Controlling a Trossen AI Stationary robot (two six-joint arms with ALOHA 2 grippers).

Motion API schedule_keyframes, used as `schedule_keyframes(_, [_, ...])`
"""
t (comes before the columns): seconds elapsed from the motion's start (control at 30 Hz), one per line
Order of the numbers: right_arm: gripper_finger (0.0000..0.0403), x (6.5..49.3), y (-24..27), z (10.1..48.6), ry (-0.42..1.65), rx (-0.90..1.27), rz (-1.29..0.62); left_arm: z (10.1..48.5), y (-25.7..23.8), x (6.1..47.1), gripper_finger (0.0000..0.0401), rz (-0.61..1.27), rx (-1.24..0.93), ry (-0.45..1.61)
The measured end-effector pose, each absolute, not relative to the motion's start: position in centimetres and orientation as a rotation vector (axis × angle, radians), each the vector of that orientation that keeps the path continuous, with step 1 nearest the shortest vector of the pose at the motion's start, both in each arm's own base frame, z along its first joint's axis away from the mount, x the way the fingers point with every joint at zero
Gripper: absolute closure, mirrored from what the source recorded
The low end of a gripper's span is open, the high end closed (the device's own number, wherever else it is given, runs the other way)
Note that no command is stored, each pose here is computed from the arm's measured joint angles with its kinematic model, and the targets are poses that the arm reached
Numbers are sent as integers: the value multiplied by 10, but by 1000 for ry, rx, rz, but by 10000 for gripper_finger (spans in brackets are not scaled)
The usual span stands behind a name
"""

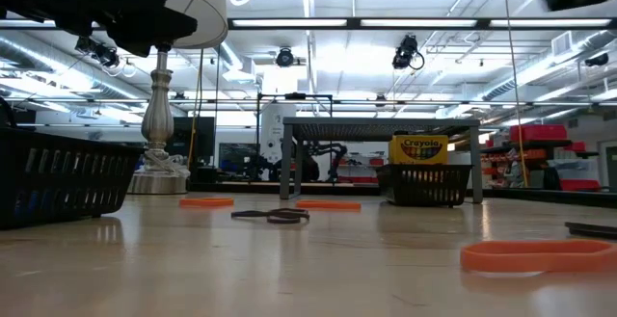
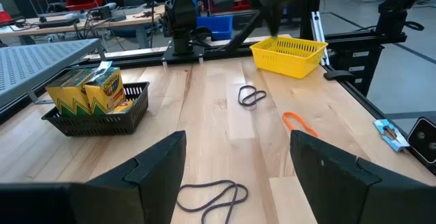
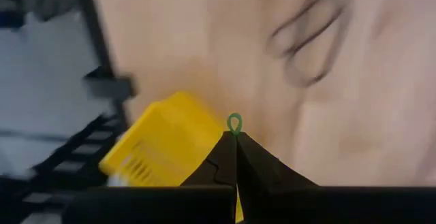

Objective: Pick & Place Office Desk Supplies
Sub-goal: Put the green rubber band into the yellow bin

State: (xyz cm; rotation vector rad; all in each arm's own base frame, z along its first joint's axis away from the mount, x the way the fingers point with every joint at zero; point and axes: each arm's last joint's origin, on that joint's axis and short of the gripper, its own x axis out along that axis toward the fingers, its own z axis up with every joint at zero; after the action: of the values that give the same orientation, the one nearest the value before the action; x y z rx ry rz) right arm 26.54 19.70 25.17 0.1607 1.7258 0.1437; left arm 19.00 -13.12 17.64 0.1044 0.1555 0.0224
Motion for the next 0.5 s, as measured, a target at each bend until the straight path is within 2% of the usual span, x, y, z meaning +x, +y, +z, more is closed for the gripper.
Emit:
schedule_keyframes(0.23, [403,234,230,241,1905,337,139,176,-131,190,136,23,104,155])
schedule_keyframes(0.5, [403,223,249,199,1849,447,208,176,-131,190,136,22,105,155])
